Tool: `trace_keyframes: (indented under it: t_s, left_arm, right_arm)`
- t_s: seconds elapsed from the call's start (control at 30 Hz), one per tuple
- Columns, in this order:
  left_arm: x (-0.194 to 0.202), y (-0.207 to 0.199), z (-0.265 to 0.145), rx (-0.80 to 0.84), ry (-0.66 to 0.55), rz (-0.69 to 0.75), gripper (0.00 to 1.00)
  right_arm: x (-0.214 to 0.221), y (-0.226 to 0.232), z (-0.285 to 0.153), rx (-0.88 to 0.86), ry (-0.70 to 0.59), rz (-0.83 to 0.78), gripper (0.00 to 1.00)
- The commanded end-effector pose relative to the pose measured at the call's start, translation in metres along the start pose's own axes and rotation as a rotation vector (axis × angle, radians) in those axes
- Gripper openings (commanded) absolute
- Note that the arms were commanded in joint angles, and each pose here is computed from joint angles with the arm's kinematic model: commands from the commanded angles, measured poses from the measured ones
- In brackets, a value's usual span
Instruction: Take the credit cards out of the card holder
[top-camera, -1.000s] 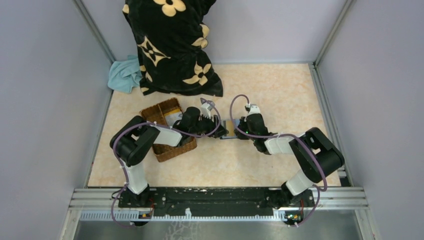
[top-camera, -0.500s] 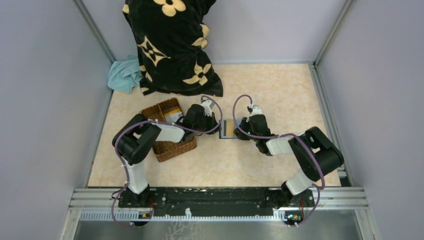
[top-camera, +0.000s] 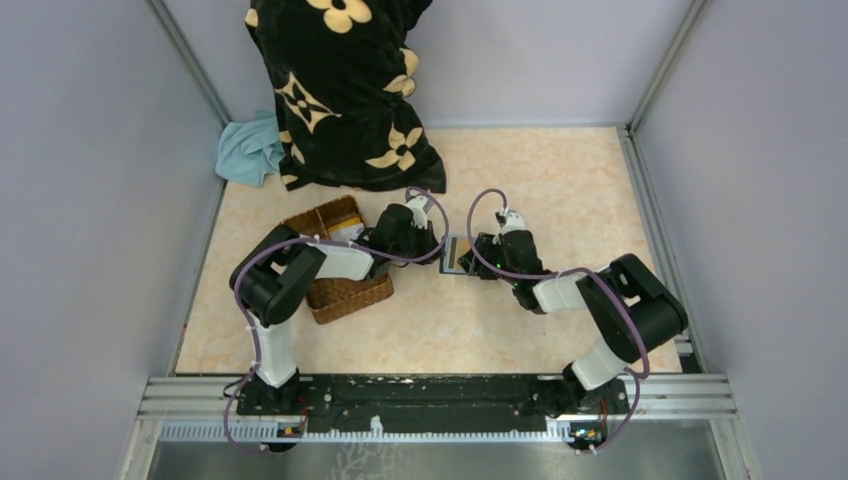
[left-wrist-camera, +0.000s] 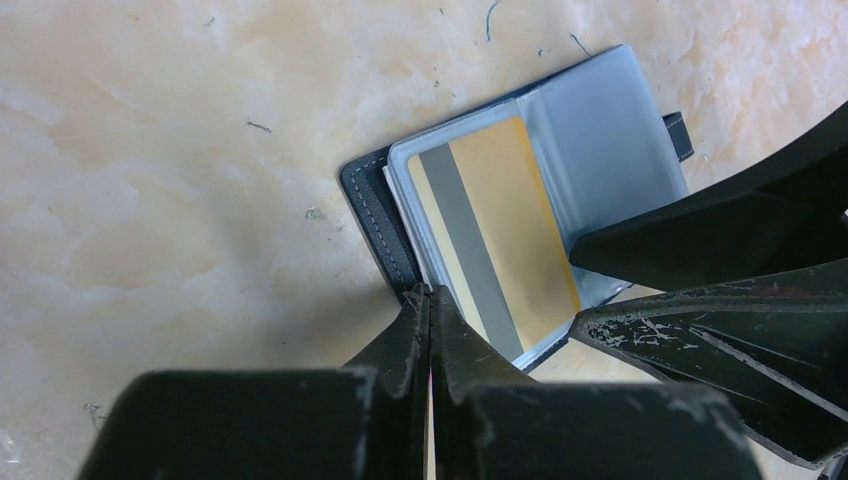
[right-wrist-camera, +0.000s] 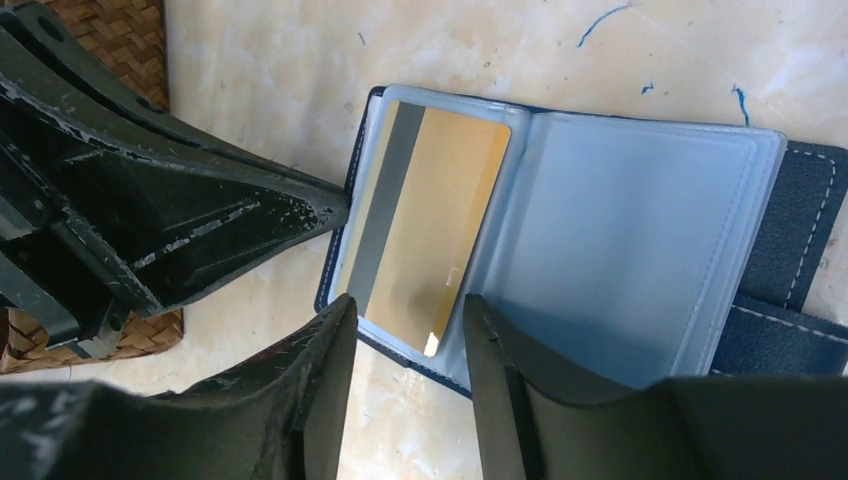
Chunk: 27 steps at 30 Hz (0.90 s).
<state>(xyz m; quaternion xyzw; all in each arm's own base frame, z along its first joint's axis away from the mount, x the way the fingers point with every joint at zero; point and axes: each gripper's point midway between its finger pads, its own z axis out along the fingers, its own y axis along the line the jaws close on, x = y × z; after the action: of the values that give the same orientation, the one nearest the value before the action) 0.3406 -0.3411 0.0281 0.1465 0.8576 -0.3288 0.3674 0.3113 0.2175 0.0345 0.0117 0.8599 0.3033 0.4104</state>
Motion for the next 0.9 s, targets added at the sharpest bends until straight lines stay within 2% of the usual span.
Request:
trace_keyframes:
  t_s: [0.0, 0.2, 0.37, 0.5, 0.87]
  left_arm:
    - [0.029, 0.014, 0.001, -0.039, 0.098, -0.008, 0.0]
    - [0.028, 0.009, 0.0, -0.02, 0.098, -0.015, 0.0]
    - [0.029, 0.009, 0.0, -0.015, 0.1, -0.018, 0.0]
    - [0.03, 0.008, 0.001, -0.011, 0.102, -0.023, 0.0]
    - [0.03, 0.007, 0.001, -0.003, 0.101, -0.031, 0.0]
  right_arm:
    - [-0.009, -0.007, 0.001, 0.028, -0.038, 0.021, 0.46]
    - [-0.005, 0.001, 0.009, -0.024, -0.007, 0.033, 0.47]
    - [-0.002, 0.02, 0.008, -0.194, 0.011, 0.14, 0.44]
    - [-0.007, 0.028, 0.003, -0.281, -0.005, 0.198, 0.41]
    - [-0.022, 0.052, -0.011, -0.436, -0.054, 0.234, 0.35]
